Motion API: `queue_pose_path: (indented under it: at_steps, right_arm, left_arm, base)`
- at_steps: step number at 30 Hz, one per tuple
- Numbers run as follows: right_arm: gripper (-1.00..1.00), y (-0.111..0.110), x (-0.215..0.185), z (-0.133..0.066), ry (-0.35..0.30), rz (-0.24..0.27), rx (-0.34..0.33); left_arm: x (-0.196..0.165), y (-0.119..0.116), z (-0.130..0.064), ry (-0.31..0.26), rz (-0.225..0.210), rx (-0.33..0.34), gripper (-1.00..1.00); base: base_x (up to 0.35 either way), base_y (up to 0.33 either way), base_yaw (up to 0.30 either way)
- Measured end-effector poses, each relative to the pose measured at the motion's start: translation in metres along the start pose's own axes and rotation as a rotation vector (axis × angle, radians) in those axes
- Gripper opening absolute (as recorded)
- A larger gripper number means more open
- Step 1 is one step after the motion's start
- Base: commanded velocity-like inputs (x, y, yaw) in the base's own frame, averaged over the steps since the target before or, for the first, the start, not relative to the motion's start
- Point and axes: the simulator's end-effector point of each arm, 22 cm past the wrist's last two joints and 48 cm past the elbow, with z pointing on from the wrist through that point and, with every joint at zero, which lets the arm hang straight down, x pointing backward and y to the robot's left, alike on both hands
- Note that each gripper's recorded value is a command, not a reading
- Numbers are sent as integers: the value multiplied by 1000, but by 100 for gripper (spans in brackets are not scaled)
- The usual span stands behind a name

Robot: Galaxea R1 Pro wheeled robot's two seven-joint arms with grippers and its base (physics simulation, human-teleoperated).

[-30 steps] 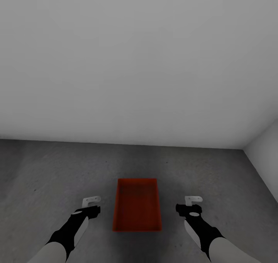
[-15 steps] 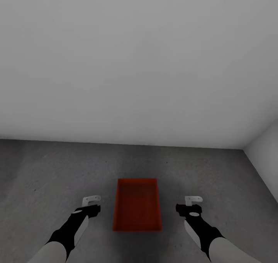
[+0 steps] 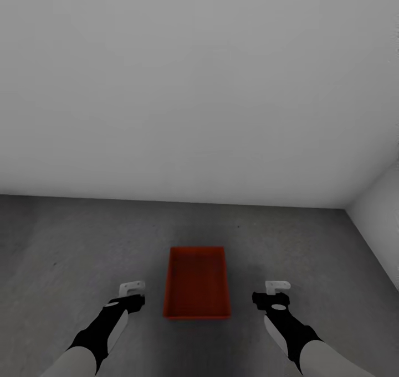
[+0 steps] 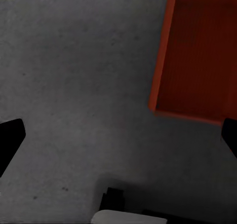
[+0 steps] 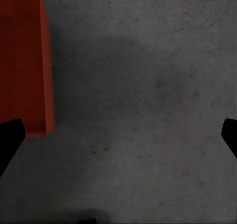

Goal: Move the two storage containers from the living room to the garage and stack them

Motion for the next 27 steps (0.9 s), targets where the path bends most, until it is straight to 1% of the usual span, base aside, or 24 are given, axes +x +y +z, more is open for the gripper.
queue_pose_path:
  at_steps: [10,12,14,16,18,19,21,22,23,26,27]
  right_arm:
    - [100,-2,4,0,8,0,2]
    - [100,-2,8,1,17,3,4]
    - [100,-4,16,1,35,1,7]
    - [100,-8,28,1,61,-4,13]
    - [100,-14,53,0,115,-17,25]
    - [100,-21,83,-2,175,-32,39]
    - [100,-33,128,-10,268,-62,62]
    - [100,-36,138,-13,289,-70,67]
    - [100,-40,155,-18,323,-78,73]
    - [100,-47,173,-23,359,-90,80]
    - [100,-48,174,-23,361,-93,80]
  left_arm:
    - [3,2,0,7,4,-2,100]
    - [5,2,1,15,2,-3,100]
    - [13,5,2,33,0,-7,100]
    - [25,10,3,59,2,-14,100]
    - [42,19,5,97,9,-26,100]
    - [58,25,6,129,13,-36,100]
    - [89,35,5,193,21,-49,100]
    - [99,38,5,213,25,-52,100]
    - [118,42,3,252,30,-58,100]
    - [157,50,-3,323,39,-68,100]
    - [164,51,-4,331,40,-70,100]
  base:
    - [-334,0,0]
    - [-335,0,0]
    - [-335,0,0]
    - [-333,0,0]
    - [-242,0,0]
    - [-116,0,0]
    - [-67,0,0]
    - [-38,0,0]
    - [-30,0,0]
    - [-14,0,0]
    - [-6,0,0]
